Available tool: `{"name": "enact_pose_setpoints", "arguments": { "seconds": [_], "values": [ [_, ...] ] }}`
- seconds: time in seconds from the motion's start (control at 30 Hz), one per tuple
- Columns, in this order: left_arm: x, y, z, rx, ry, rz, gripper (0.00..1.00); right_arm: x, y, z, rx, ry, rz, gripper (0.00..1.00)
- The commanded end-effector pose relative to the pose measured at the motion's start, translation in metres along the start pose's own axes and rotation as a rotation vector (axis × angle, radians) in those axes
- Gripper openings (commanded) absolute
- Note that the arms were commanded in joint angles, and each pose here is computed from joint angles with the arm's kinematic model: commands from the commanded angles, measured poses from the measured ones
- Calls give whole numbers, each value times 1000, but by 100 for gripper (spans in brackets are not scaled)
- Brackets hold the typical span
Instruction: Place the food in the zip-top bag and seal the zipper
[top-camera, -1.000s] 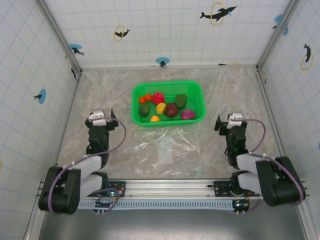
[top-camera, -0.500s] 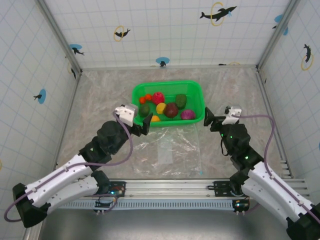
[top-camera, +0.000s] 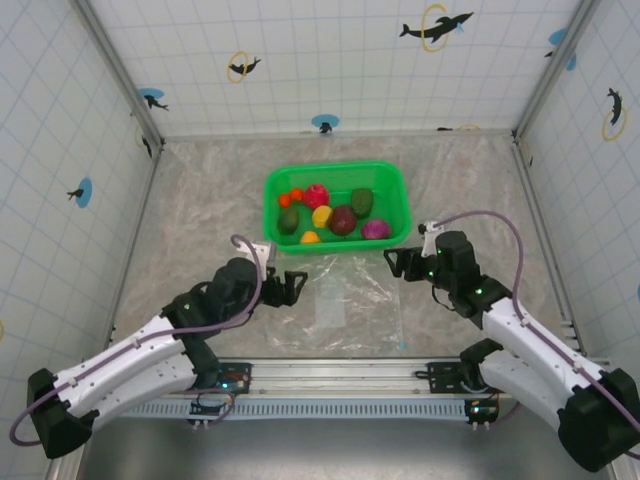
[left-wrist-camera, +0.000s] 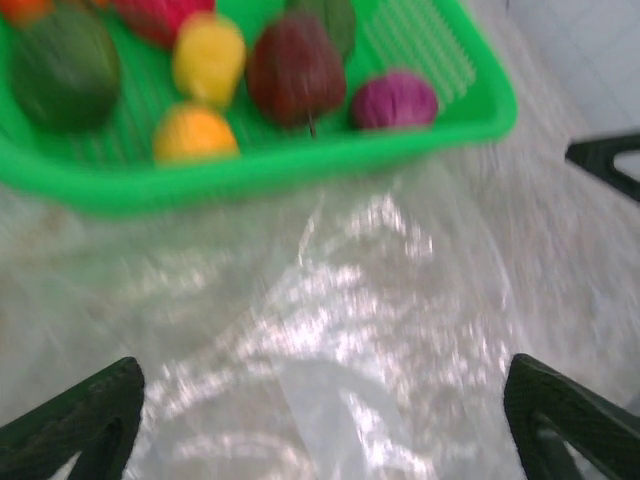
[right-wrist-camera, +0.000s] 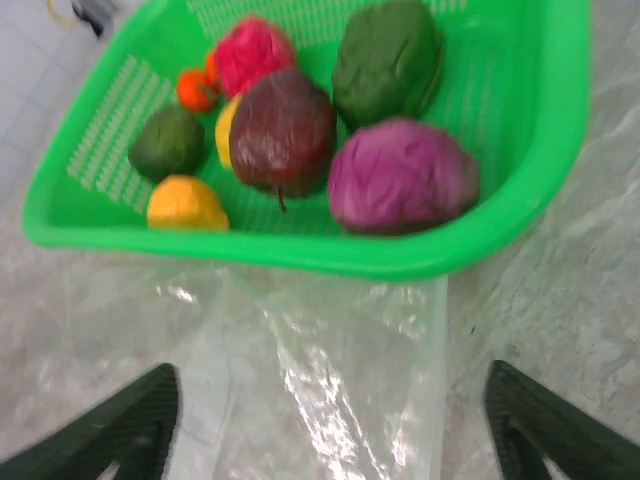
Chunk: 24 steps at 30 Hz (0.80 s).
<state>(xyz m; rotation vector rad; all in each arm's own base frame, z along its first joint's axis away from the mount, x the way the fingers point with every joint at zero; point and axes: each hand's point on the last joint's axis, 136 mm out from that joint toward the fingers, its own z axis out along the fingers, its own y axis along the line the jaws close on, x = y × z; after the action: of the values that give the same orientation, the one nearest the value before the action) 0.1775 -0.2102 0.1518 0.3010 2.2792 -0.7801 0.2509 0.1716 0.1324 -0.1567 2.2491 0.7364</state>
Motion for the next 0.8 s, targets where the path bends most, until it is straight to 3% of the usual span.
{"name": "enact_pose_setpoints", "arguments": {
  "seconds": [0.0, 0.13, 0.23, 0.37, 0.6, 0.77],
  "values": [
    [53, 2, 10, 54, 195, -85, 85, 39, -5, 9, -67, 169, 95, 70],
    [66, 9, 19, 33, 227, -132, 76, 49, -20, 18, -51, 204, 164, 64],
    [74, 15, 27, 16, 246, -152, 62, 52, -17, 24, -89, 236, 196, 62],
    [84, 32, 38, -27, 263, -189, 50, 61, -11, 31, -132, 287, 217, 60],
    [87, 58, 52, -80, 241, -281, 51, 69, -18, 34, -118, 302, 268, 53],
    [83, 70, 56, -139, 232, -257, 52, 67, 4, 32, -251, 312, 323, 43]
  ]
}}
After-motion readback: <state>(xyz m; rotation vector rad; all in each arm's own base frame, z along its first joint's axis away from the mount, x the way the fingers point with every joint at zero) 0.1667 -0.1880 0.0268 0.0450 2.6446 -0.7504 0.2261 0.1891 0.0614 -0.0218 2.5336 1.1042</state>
